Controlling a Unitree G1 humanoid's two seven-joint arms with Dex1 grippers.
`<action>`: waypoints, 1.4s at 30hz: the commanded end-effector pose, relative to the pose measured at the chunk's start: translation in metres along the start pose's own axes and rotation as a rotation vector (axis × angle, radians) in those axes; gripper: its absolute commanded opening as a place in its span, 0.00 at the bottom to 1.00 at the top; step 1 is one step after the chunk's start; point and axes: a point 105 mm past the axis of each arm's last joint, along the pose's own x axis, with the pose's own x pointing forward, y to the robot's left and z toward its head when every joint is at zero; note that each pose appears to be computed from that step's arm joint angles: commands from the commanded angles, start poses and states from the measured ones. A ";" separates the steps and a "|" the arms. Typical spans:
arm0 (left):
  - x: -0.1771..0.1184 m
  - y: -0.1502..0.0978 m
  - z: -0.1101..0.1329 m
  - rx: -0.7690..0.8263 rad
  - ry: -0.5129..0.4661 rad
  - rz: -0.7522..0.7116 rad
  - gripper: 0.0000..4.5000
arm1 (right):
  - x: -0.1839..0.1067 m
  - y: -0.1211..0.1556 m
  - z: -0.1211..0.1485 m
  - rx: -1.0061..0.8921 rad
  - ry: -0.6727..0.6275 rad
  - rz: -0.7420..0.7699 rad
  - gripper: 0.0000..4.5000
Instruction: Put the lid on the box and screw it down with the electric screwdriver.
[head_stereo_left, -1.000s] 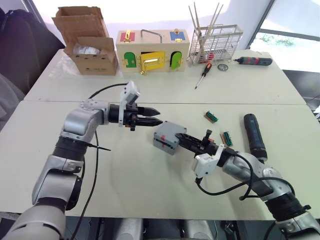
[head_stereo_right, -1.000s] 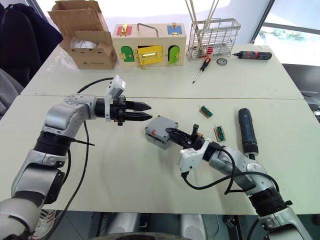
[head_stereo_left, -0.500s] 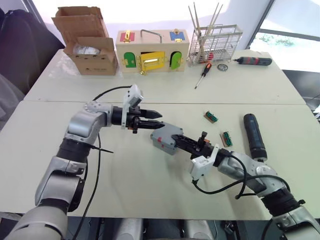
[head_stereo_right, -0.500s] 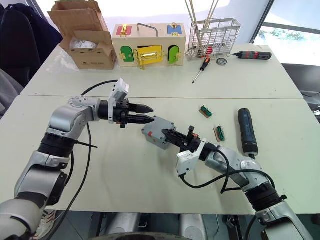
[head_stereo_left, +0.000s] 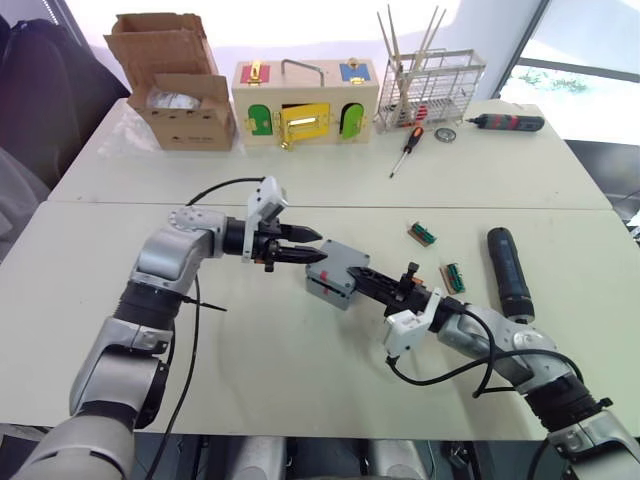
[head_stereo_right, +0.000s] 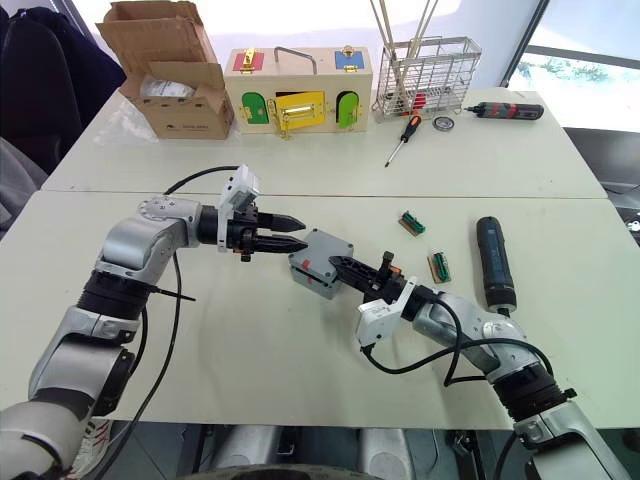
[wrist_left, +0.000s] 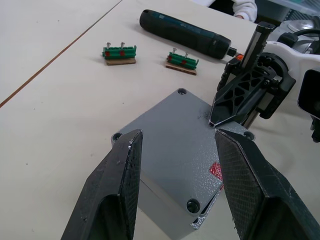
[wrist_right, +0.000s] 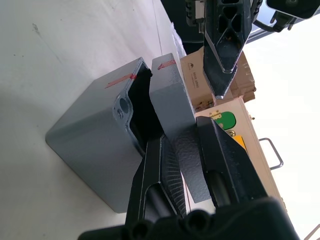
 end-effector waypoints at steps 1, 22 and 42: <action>0.004 -0.004 0.006 0.055 -0.002 -0.018 0.51 | -0.004 0.009 0.004 0.002 -0.012 0.040 0.03; 0.023 -0.013 -0.013 0.114 0.076 -0.057 0.01 | -0.009 0.022 0.001 0.014 0.005 0.066 0.03; 0.032 -0.011 -0.018 0.175 0.123 -0.064 0.01 | -0.014 0.028 0.005 0.026 0.034 0.050 0.03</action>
